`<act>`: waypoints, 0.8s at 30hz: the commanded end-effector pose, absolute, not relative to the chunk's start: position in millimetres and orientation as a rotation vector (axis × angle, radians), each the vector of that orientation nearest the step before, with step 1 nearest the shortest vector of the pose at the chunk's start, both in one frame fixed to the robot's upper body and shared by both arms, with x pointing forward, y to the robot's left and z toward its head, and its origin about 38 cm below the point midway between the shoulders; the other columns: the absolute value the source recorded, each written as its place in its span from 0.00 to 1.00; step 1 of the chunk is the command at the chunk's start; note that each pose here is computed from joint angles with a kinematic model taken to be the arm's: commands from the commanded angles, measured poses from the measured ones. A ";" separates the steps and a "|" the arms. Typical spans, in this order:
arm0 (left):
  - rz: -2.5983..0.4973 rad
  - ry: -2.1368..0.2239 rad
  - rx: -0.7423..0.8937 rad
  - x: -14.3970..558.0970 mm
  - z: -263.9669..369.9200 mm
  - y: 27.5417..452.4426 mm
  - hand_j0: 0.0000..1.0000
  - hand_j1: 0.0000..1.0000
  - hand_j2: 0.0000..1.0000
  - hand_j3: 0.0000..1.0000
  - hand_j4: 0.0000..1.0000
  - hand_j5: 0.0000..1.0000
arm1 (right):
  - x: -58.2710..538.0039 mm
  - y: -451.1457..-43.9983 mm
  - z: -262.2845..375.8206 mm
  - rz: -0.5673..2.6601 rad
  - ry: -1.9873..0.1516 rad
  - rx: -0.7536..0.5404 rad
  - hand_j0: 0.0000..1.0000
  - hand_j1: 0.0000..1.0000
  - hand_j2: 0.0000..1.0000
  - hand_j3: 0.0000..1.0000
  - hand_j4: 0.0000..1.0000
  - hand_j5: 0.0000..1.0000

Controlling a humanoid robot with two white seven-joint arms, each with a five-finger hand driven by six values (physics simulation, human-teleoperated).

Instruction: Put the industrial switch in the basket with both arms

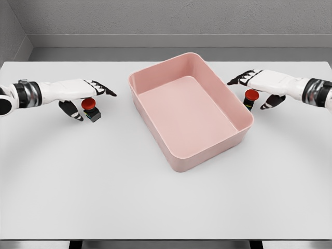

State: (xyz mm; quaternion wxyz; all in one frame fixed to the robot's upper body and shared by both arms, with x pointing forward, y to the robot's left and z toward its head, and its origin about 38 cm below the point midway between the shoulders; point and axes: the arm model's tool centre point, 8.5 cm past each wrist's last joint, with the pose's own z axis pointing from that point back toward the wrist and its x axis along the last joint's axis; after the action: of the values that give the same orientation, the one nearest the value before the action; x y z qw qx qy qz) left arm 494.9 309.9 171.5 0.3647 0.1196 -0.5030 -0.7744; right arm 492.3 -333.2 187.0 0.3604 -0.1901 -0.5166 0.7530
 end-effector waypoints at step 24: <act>-2.035 -1.274 0.348 496.3 176.7 312.5 0.63 0.63 0.63 0.63 0.63 0.63 | 501.9 -329.0 171.6 1.929 -1.290 -0.487 1.00 1.00 1.00 1.00 1.00 1.00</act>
State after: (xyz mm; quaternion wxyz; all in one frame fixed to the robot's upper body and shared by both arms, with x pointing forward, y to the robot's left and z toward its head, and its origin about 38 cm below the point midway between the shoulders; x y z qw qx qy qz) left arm 496.0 312.3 176.5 0.3516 0.1325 -0.4931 -0.7847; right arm 501.3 -329.8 171.7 0.3739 -0.1912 -0.5021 0.7560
